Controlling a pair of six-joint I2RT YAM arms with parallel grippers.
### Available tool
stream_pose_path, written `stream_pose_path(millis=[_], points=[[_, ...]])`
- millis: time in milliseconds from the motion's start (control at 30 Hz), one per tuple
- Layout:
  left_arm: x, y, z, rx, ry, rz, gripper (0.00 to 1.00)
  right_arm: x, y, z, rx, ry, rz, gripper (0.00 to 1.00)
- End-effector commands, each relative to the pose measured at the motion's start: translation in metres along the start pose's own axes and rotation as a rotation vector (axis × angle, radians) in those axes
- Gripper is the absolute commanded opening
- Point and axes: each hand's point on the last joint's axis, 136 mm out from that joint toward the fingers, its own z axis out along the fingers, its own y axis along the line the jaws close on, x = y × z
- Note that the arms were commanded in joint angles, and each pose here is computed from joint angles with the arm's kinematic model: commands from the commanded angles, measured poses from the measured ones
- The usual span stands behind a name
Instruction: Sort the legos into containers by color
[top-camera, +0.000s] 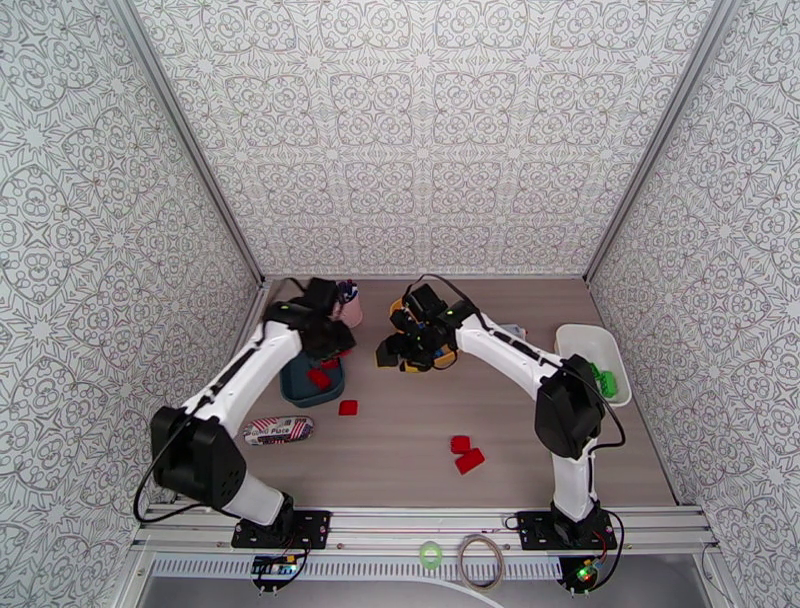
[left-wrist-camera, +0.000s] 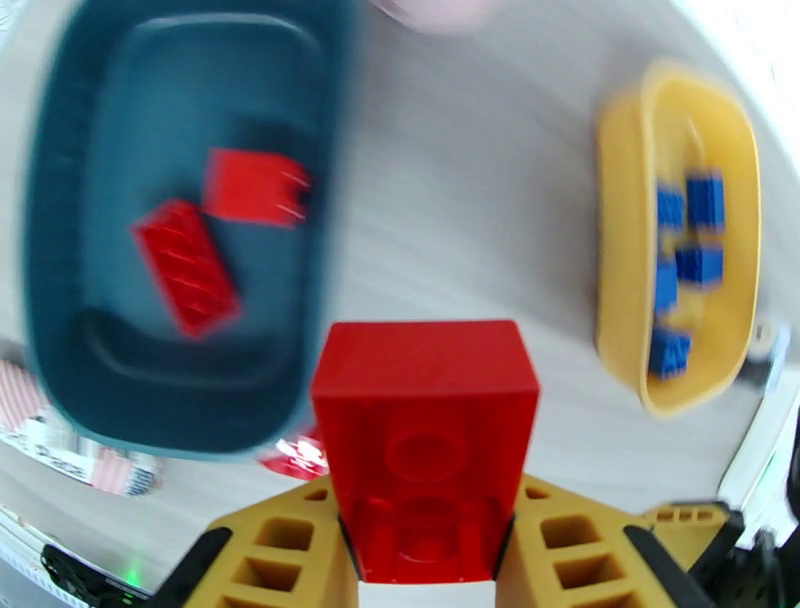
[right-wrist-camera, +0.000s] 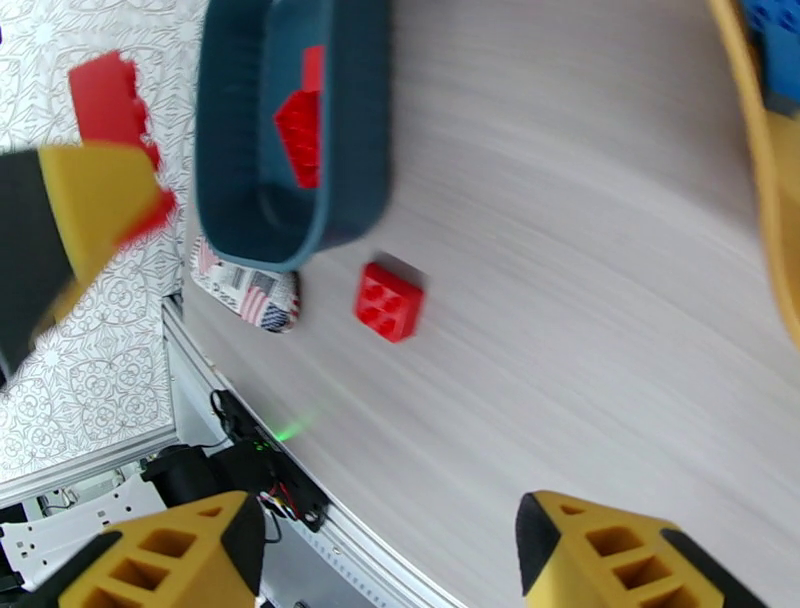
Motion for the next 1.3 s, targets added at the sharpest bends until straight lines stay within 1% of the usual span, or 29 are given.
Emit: stream_pose_path(millis=[0, 100, 133, 167, 233, 333, 467, 567, 700, 833, 900, 1067, 1167, 1267], points=[[0.0, 0.028, 0.003, -0.034, 0.049, -0.003, 0.32, -0.008, 0.01, -0.001, -0.019, -0.014, 0.003, 0.71], [-0.008, 0.045, 0.01, -0.063, 0.067, -0.013, 0.34, -0.007, 0.007, -0.003, 0.005, -0.018, 0.004, 0.71], [-0.01, 0.049, 0.012, -0.075, 0.072, -0.013, 0.37, -0.006, 0.005, -0.005, 0.015, -0.019, 0.004, 0.71], [-0.011, 0.052, 0.014, -0.084, 0.075, -0.014, 0.41, -0.004, 0.002, -0.006, 0.03, -0.019, 0.005, 0.71], [-0.013, 0.056, 0.015, -0.099, 0.078, -0.011, 0.56, 0.0, -0.005, -0.008, 0.067, -0.016, 0.006, 0.71], [-0.014, 0.055, 0.011, -0.102, 0.066, 0.002, 0.69, 0.01, -0.019, -0.011, 0.122, -0.006, 0.009, 0.72], [-0.004, 0.052, 0.002, -0.111, 0.056, 0.034, 0.77, 0.024, -0.038, -0.015, 0.189, 0.004, 0.017, 0.72], [0.013, 0.047, -0.006, -0.12, 0.057, 0.078, 0.81, 0.035, -0.055, -0.02, 0.245, 0.012, 0.031, 0.73], [0.046, 0.029, -0.01, -0.084, 0.068, 0.147, 0.84, 0.051, -0.084, -0.03, 0.334, 0.026, 0.075, 0.73], [0.087, -0.007, -0.008, 0.001, 0.078, 0.271, 0.84, 0.069, -0.117, -0.046, 0.409, 0.02, 0.145, 0.73], [0.107, -0.026, -0.006, 0.062, 0.089, 0.34, 0.85, 0.078, -0.133, -0.054, 0.422, 0.018, 0.197, 0.73], [0.165, -0.086, -0.004, 0.265, 0.16, 0.576, 0.86, 0.101, -0.172, -0.076, 0.408, 0.006, 0.355, 0.73], [0.204, -0.111, -0.001, 0.326, 0.23, 0.738, 0.87, 0.11, -0.191, -0.09, 0.391, -0.018, 0.442, 0.73], [0.242, -0.124, 0.008, 0.345, 0.307, 0.892, 0.86, 0.115, -0.202, -0.104, 0.367, -0.046, 0.506, 0.73]])
